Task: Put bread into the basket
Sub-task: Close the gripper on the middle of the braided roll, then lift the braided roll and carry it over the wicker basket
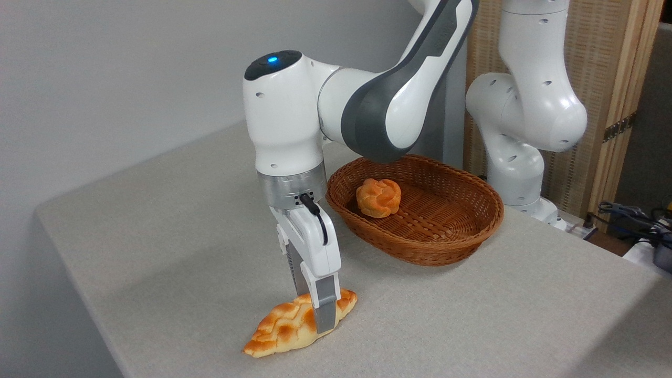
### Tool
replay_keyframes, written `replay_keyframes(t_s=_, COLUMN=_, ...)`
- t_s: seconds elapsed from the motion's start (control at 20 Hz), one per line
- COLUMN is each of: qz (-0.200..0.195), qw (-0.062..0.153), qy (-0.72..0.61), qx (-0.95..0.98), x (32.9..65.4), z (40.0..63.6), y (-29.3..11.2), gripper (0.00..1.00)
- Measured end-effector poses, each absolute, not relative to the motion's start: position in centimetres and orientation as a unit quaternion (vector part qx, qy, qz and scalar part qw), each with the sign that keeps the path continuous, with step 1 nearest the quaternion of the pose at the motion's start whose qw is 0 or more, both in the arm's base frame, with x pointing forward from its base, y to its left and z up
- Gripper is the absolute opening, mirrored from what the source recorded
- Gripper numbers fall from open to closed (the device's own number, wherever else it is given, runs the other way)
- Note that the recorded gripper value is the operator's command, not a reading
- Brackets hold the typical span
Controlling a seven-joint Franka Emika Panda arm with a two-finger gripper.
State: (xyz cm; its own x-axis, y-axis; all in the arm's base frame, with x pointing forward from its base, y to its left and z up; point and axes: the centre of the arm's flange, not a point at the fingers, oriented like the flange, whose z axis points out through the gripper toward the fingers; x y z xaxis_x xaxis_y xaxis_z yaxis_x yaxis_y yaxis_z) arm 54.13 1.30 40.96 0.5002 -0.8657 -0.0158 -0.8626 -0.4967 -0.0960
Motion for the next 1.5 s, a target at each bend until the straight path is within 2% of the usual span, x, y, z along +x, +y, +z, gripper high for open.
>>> replay_keyframes(t_s=1.1, qz=-0.022, qw=0.041, qy=0.494, qx=-0.868, x=54.1, z=41.4, y=1.3, gripper=0.09)
replay_keyframes(t_s=1.2, qz=-0.028, qw=0.017, qy=0.478, qx=-0.878, x=53.8, z=43.2, y=1.5, gripper=0.09)
replay_keyframes(t_s=1.3, qz=-0.028, qw=-0.011, qy=0.462, qx=-0.886, x=52.7, z=46.4, y=2.3, gripper=0.09)
replay_keyframes(t_s=1.4, qz=-0.024, qw=-0.029, qy=0.453, qx=-0.89, x=51.1, z=49.4, y=3.4, gripper=0.09)
replay_keyframes(t_s=1.5, qz=-0.006, qw=-0.055, qy=0.451, qx=-0.891, x=47.9, z=52.6, y=4.2, gripper=0.09)
